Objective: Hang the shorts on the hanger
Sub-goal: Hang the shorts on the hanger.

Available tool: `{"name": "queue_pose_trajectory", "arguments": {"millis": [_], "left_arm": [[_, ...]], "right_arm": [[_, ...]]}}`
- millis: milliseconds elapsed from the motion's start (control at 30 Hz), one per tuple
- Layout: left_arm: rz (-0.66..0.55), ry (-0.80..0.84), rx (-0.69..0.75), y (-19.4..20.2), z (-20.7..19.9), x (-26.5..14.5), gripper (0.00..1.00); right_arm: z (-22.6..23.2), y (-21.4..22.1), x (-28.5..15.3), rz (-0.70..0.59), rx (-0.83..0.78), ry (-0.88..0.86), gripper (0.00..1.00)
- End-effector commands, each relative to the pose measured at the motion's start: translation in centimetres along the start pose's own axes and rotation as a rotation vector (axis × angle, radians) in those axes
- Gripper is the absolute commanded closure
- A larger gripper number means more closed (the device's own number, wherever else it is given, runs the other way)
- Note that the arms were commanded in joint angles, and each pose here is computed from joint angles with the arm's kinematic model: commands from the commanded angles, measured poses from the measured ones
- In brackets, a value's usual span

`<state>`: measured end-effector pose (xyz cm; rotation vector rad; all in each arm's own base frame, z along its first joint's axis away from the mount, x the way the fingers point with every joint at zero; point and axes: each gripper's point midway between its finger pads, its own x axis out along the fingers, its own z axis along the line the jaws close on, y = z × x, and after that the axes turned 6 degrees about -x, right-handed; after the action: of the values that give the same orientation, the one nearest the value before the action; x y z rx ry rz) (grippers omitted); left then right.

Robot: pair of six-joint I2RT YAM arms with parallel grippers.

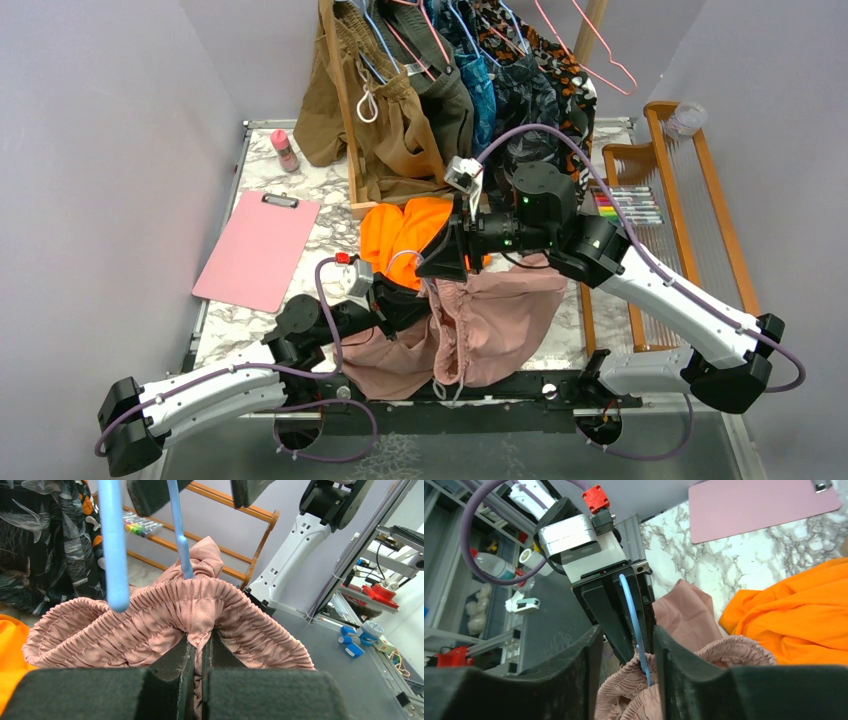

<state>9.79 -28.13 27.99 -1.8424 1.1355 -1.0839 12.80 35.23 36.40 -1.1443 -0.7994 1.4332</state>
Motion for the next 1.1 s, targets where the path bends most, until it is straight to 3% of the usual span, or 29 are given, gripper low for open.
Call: {"name": "queue_pose_trajectory", "arguments": {"millis": [0,100,200,233,667,1067], "left_arm": [[-0.071,0.092,0.007,-2.5,-2.3,0.1,1.00],[-0.070,0.083,0.004,-2.4,-2.1,0.2,1.00],[-0.073,0.068,0.001,-2.3,-1.8,0.1,1.00],[-0.076,0.058,-0.002,-2.3,-1.6,0.1,1.00],[-0.067,-0.053,-0.018,-1.5,0.0,-2.2,0.74],[-0.058,-0.138,0.033,-3.1,0.6,-2.8,0.45]], "right_arm": [[1.5,-0.1,-0.1,-0.025,-0.039,-0.088,0.62],[1.4,0.4,0.2,-0.017,-0.030,-0.097,0.74],[0.8,0.4,0.2,-0.021,-0.026,-0.064,0.97],[0.6,0.3,0.1,-0.027,-0.028,-0.044,0.99],[0.2,-2.3,-3.7,-0.231,-0.068,0.112,0.99],[0.0,-1.6,-4.3,-0.237,-0.059,0.135,0.99]]}}
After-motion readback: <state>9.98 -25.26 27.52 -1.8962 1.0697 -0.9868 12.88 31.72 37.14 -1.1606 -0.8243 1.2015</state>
